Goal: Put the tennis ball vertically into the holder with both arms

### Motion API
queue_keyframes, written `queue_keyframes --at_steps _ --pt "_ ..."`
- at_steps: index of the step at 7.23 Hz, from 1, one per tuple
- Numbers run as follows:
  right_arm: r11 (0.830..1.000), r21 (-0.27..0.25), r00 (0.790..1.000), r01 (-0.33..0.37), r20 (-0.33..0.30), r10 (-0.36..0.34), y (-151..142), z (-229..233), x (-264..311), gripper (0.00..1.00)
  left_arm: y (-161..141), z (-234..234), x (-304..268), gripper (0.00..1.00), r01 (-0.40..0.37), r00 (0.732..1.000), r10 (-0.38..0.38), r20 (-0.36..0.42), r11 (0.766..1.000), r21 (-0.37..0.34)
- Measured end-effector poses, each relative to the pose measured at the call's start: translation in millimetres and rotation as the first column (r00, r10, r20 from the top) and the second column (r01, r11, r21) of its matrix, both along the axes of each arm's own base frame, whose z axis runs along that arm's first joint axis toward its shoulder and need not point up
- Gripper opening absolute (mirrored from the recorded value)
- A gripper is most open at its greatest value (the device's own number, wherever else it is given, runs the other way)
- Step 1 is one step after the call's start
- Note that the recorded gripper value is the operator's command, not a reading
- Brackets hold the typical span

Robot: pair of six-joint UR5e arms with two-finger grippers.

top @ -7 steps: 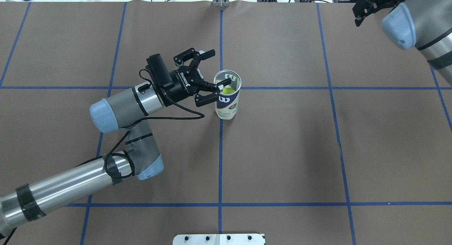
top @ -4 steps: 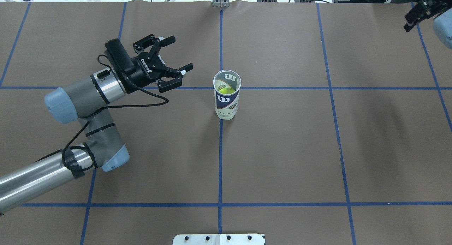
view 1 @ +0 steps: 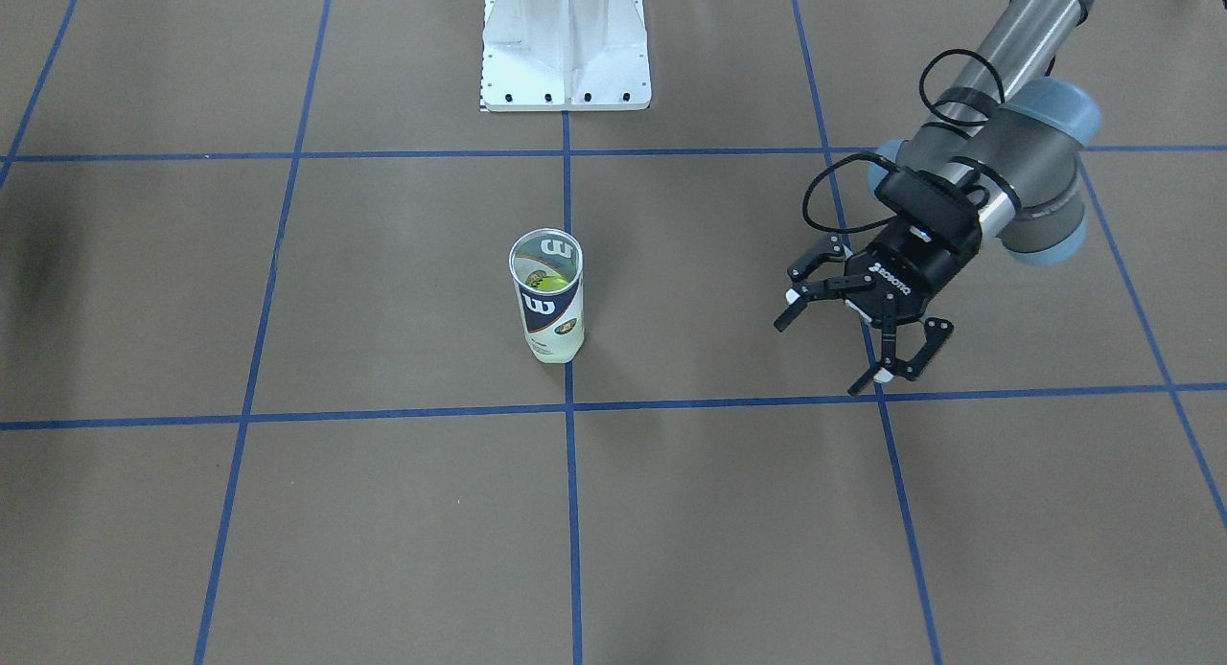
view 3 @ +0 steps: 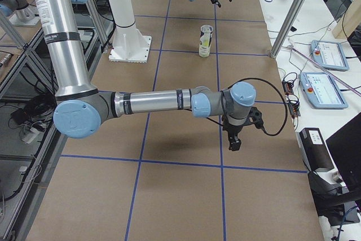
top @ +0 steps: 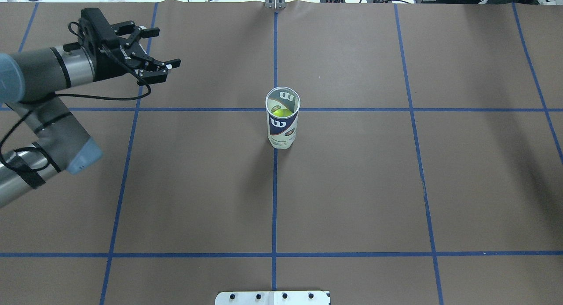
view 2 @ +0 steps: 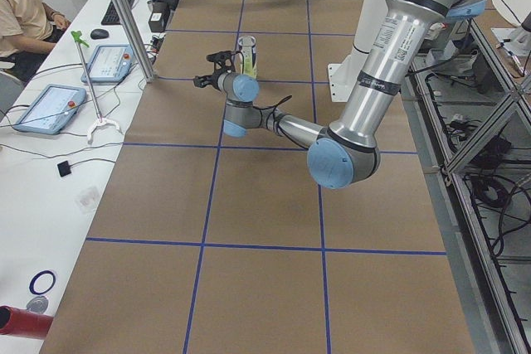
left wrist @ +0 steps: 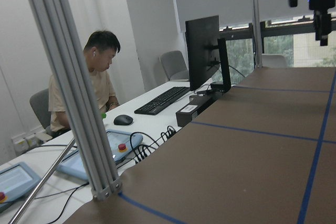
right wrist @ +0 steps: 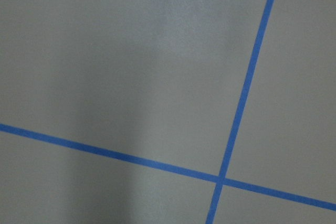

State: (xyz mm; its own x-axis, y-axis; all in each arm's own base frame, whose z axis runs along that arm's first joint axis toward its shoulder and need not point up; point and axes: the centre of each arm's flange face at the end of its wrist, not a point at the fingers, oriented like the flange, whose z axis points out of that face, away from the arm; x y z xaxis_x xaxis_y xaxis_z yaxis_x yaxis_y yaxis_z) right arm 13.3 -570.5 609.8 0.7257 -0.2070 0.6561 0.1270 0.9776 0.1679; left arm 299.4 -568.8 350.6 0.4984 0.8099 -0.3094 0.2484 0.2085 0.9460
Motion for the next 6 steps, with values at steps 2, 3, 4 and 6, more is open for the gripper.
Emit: queue_keyframes --at_steps 2,3,4,6 --pt "1.0 -0.017 1.0 -0.015 0.01 0.015 28.8 16.7 11.1 0.99 -31.8 -11.7 -95.1 0.99 -0.092 0.987 0.116 0.109 0.975 -0.202" --pt "1.0 -0.021 1.0 -0.017 0.011 0.017 34.3 19.5 12.4 0.99 -42.6 -12.1 -136.0 0.99 -0.063 0.985 0.107 0.135 0.953 -0.296" --pt "1.0 -0.023 1.0 -0.017 0.011 0.017 36.5 20.5 12.7 0.99 -50.8 -3.9 -169.7 0.99 -0.019 0.98 0.088 0.176 0.932 -0.362" --pt "1.0 -0.024 1.0 -0.017 0.011 0.017 38.6 21.9 13.1 0.99 -43.8 34.9 -203.6 0.99 0.036 0.949 0.129 0.287 0.862 -0.506"
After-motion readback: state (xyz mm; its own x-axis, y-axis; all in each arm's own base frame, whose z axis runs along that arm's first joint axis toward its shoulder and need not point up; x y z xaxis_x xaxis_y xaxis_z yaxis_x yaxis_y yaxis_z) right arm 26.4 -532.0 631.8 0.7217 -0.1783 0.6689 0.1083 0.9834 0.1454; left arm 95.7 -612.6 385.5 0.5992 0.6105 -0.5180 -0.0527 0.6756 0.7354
